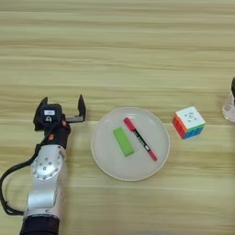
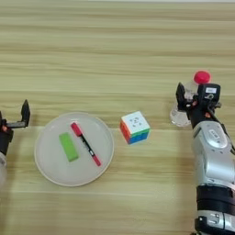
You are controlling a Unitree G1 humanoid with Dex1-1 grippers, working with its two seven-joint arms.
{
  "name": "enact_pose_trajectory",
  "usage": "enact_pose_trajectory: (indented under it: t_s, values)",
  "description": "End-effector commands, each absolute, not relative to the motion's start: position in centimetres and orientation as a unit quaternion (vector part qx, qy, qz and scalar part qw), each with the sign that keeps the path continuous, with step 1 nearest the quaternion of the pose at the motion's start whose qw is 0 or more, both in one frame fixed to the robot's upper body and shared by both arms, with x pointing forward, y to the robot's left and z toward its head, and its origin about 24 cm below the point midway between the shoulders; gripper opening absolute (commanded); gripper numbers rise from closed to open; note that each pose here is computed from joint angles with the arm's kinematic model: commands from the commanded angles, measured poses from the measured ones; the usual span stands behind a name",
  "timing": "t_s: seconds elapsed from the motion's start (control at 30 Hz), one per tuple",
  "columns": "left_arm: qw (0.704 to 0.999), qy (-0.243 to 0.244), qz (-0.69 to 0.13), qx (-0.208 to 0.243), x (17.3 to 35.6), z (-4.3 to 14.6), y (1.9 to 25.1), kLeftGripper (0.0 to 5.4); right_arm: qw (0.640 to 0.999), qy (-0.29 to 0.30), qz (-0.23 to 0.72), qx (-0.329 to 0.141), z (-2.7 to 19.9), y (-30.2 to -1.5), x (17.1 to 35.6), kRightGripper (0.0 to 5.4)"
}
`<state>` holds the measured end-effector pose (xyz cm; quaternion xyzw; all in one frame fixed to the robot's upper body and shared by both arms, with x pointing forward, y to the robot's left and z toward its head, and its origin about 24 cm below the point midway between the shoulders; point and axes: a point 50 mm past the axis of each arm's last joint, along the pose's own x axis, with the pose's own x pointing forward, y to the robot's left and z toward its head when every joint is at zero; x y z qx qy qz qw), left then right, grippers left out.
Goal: Move the objects on the table
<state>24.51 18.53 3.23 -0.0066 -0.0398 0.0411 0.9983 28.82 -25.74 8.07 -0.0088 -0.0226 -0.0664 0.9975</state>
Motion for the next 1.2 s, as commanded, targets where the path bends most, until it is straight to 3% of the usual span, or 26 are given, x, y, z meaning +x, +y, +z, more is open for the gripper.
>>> enact_pose_trajectory:
  t_s: [0.03,0.47,0.87,1.2]
  values:
    - [0.999,-0.039,0.037,-0.001,24.6,3.3,18.5,5.4,0.997,-0.056,-0.056,-0.024,9.7,-25.3,28.9,3.23]
    - [0.999,-0.052,-0.005,0.01,24.8,3.6,17.1,5.4,0.995,-0.096,-0.008,-0.025,12.5,-22.8,28.8,3.19]
    - [0.989,-0.099,-0.111,-0.011,23.9,4.9,14.0,5.4,0.989,-0.122,0.085,-0.002,15.3,-18.0,28.6,3.18]
    - [0.973,-0.108,-0.205,-0.014,22.8,5.2,11.5,5.4,0.979,-0.134,0.151,0.008,16.6,-14.6,28.4,3.18]
